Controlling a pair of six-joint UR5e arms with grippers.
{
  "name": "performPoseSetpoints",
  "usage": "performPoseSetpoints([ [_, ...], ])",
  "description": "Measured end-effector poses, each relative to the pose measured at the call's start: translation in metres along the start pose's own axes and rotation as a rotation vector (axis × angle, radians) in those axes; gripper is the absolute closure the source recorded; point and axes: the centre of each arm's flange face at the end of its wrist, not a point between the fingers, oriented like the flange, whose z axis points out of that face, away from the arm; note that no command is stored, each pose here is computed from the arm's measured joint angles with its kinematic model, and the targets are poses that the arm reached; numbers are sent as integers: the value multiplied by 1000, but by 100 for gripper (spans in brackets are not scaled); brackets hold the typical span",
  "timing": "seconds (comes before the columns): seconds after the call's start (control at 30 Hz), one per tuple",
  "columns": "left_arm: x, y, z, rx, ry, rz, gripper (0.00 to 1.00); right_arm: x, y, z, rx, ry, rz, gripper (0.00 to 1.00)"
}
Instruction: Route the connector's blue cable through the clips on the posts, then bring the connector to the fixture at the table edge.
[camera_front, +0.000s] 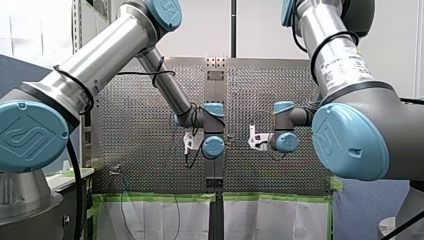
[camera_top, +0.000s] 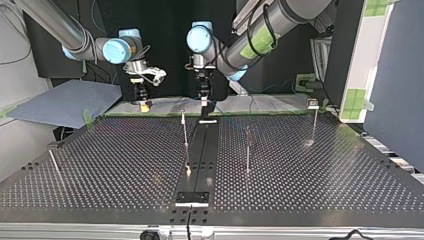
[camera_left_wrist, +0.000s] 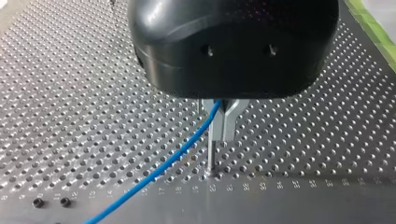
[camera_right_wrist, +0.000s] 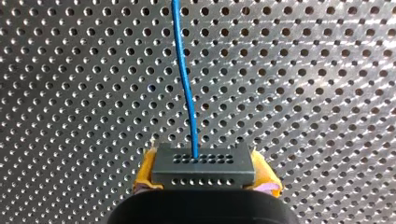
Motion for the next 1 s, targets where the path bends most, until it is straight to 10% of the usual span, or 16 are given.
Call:
performPoseSetpoints([
  [1.0, 21, -14, 18, 10, 33, -9, 100, 4, 26, 18, -36, -1, -2, 100],
])
